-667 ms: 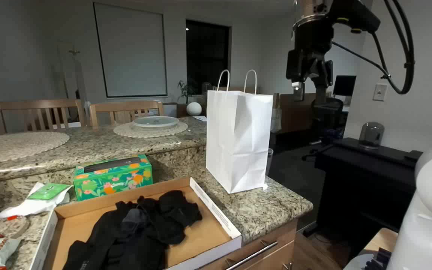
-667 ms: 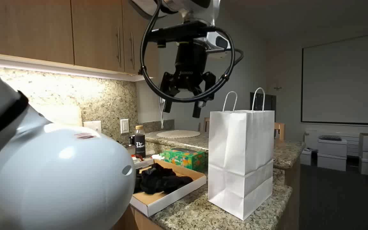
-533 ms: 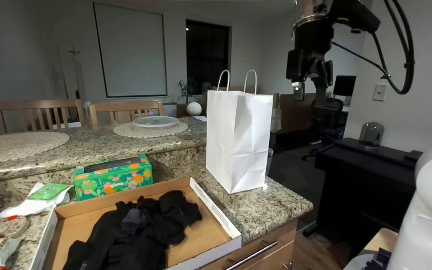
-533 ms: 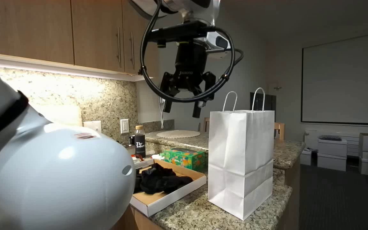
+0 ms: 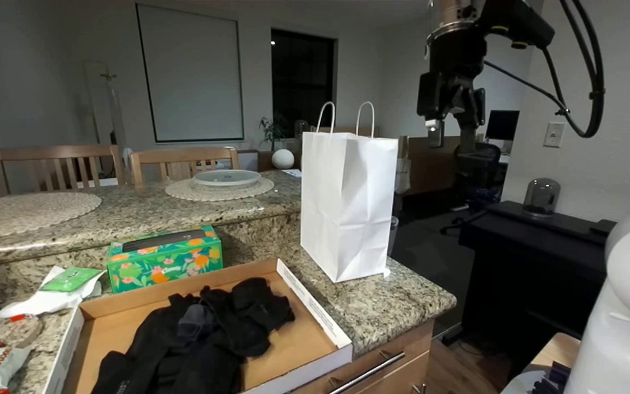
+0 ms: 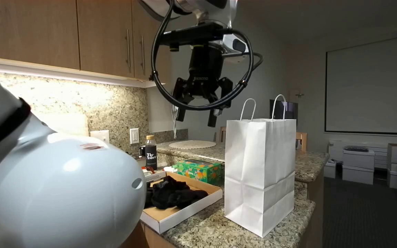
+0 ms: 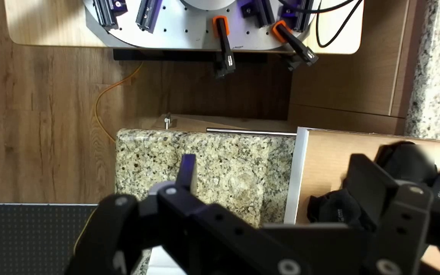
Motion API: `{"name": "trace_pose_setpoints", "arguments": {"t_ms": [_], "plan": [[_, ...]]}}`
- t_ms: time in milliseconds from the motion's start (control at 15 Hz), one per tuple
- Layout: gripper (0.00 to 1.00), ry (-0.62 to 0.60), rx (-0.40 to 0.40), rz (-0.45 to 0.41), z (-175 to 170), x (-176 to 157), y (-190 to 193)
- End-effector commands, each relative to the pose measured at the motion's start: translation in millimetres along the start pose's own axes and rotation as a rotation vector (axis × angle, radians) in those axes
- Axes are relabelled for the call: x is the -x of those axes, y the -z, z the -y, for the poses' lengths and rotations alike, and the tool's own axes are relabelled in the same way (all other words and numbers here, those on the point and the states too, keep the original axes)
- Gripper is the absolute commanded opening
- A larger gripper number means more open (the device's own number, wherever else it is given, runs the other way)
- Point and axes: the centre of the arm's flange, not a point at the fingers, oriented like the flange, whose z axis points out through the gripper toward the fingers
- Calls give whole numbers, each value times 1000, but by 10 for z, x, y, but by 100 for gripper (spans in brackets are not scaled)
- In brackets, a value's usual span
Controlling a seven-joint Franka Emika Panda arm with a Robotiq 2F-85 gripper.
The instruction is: Put the socks inside the white bag
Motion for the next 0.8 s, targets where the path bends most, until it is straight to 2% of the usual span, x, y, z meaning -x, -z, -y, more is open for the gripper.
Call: {"name": "trace_pose_setpoints", "arguments": {"t_ms": [0, 267, 467, 533, 667, 733], "plan": [[100, 64, 9, -29, 407, 25, -98], [100, 208, 54, -77, 1578, -40, -220], [100, 206, 111, -205, 2329, -360, -293], [100, 199, 128, -248, 2487, -445, -327], [100, 199, 107, -260, 2693, -477, -445], [100, 220, 114, -266, 2515, -254, -399]]}}
